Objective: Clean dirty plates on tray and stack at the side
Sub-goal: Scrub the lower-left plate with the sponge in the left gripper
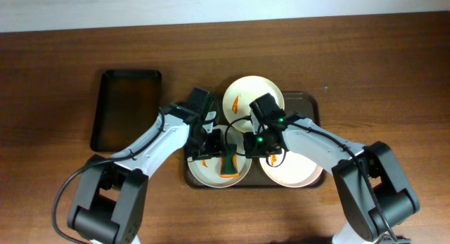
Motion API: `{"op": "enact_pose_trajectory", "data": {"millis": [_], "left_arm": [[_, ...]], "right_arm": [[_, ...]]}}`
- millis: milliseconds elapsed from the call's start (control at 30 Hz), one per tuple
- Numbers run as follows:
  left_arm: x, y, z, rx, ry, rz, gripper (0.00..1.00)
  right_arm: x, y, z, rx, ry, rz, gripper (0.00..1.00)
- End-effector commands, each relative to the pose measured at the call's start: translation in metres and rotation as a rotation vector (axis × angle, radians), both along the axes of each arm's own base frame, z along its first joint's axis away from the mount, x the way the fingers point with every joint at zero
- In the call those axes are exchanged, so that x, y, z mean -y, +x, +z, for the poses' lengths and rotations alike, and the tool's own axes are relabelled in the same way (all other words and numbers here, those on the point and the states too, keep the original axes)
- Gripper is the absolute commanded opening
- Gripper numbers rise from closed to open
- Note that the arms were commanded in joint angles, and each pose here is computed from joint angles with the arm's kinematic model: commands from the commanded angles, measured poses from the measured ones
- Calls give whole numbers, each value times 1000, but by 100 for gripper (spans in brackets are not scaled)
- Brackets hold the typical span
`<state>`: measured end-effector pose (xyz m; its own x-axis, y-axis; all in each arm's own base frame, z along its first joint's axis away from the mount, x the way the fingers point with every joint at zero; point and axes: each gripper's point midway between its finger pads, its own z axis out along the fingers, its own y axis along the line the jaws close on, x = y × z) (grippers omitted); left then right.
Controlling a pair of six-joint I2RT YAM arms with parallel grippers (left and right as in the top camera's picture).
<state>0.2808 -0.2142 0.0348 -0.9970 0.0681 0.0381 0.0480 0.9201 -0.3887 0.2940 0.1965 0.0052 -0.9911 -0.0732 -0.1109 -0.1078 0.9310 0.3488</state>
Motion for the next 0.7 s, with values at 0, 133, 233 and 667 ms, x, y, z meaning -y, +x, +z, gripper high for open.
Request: {"op": "enact_pose_trajectory", "data": {"millis": [0, 133, 233, 667], "left_arm": [[21, -8, 0, 9, -49, -63, 51], [22, -4, -3, 33, -18, -37, 50], [25, 0, -3, 47, -29, -39, 50], [30, -9, -43, 3, 58, -54, 31]], "right_arm": [[5, -1, -5, -7, -17, -9, 4], [5, -1, -5, -7, -17, -9, 4], [5, -1, -5, -6, -17, -9, 4], [5, -1, -5, -7, -17, -9, 4]]}}
